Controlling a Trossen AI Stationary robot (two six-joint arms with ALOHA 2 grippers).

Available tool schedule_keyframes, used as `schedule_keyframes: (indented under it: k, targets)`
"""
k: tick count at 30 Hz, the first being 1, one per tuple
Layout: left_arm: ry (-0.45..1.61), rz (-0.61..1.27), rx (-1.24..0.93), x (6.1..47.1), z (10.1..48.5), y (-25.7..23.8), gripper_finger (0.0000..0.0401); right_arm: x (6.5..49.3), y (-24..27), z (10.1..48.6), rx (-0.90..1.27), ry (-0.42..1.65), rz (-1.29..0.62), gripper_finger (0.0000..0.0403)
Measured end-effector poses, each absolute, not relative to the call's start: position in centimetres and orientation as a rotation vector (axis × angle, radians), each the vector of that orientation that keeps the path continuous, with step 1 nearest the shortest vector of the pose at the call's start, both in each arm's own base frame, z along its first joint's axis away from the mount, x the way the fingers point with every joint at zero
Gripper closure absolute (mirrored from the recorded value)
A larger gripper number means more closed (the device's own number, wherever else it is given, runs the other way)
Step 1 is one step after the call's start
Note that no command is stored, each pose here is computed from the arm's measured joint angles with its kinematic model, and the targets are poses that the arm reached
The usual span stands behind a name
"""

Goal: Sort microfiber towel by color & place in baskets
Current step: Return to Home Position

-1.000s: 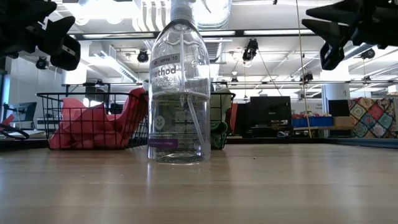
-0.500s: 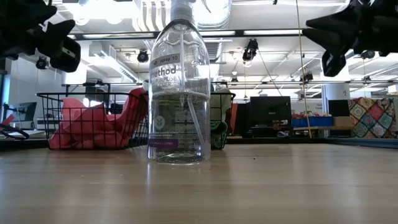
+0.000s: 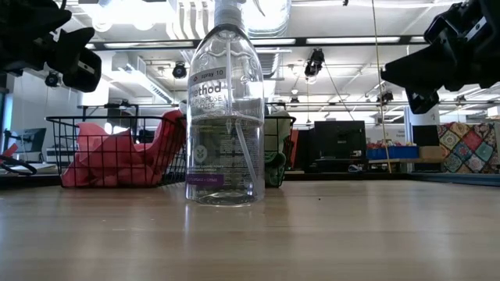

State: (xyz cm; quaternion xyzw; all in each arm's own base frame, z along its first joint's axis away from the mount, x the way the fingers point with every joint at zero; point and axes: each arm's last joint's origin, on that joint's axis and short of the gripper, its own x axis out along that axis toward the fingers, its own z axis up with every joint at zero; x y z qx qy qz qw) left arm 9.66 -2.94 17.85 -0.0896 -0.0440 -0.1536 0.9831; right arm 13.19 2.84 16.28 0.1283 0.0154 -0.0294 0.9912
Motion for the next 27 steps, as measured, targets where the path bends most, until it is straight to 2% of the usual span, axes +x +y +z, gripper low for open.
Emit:
schedule_keyframes:
  k: [27]
  targets:
    - [-0.09, -0.309, -0.181, 9.66, 17.86, -2.94, 0.0285, 13.12, 2.82, 16.33, 0.277, 0.025, -0.058, 0.033]
